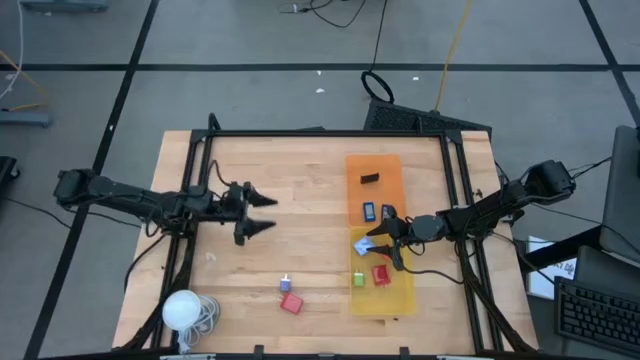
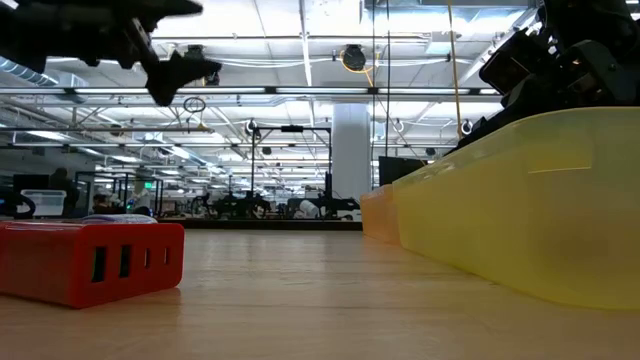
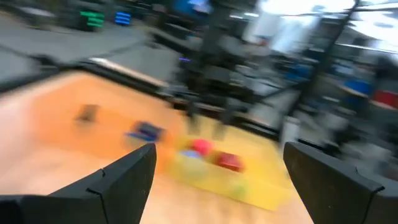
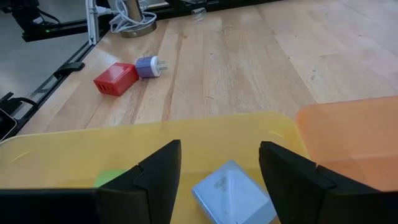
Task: Pick & Place Office items
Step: Put the red charger adapter into the yellow bin
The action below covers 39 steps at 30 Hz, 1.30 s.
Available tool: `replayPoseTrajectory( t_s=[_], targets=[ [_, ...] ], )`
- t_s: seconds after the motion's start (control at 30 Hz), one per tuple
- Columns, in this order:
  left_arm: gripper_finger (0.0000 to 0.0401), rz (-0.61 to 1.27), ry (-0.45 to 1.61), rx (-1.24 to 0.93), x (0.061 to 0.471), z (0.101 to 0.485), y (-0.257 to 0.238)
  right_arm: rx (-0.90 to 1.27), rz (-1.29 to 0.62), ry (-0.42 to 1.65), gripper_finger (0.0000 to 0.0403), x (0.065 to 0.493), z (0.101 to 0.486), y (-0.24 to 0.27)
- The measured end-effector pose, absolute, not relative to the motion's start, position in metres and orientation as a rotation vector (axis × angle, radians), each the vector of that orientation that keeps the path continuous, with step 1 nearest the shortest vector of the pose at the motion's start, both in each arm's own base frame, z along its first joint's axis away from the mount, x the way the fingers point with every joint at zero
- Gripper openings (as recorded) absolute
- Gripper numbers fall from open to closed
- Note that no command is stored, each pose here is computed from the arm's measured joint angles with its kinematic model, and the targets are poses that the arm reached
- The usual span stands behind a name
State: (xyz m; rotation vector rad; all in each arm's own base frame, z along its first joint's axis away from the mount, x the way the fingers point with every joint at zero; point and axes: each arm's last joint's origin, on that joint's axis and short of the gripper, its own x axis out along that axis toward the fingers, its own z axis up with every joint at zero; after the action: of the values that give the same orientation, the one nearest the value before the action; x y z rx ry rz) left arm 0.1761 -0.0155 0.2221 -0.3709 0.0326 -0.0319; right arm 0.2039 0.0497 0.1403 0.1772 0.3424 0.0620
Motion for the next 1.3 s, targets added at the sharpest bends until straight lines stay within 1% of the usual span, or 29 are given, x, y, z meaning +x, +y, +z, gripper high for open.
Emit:
replayPoseTrajectory(
  t_s=[0.07, 0.17, 0.3, 0.43, 0.6, 0.77, 0.97, 1.13, 1.3],
  targets=[
    [0.0351, -0.12, 0.023, -0.366, 0.181, 0.222, -0.021, 0.177, 0.062, 0.342, 0.0204, 0.204, 0.14, 0.05],
    [0.0351, -0.177, 0.042, -0.351, 0.188, 0.216, -0.031, 0.177, 0.062, 0.342, 0.0205, 0.204, 0.14, 0.05],
    [0.0351, -0.165, 0.126, -0.338, 0.199, 0.208, -0.045, 0.177, 0.062, 0.342, 0.0204, 0.204, 0.14, 0.05],
    [0.0351, -0.145, 0.234, -0.274, 0.211, 0.2, -0.063, 0.177, 0.062, 0.342, 0.0201, 0.204, 0.14, 0.05],
    [0.0351, -0.229, 0.33, -0.158, 0.23, 0.19, -0.096, 0.177, 0.062, 0.342, 0.0201, 0.204, 0.14, 0.05],
    [0.0351, -0.267, 0.479, -0.172, 0.248, 0.174, -0.127, 0.177, 0.062, 0.342, 0.0199, 0.204, 0.14, 0.05],
    [0.0351, -0.198, 0.663, -0.196, 0.254, 0.146, -0.158, 0.179, 0.063, 0.334, 0.02, 0.204, 0.141, 0.05],
    [0.0351, -0.124, 0.698, -0.244, 0.254, 0.131, -0.172, 0.18, 0.064, 0.329, 0.0197, 0.204, 0.142, 0.05],
    [0.0351, -0.111, 0.72, -0.244, 0.253, 0.119, -0.182, 0.18, 0.064, 0.328, 0.0198, 0.204, 0.142, 0.05]
  ],
)
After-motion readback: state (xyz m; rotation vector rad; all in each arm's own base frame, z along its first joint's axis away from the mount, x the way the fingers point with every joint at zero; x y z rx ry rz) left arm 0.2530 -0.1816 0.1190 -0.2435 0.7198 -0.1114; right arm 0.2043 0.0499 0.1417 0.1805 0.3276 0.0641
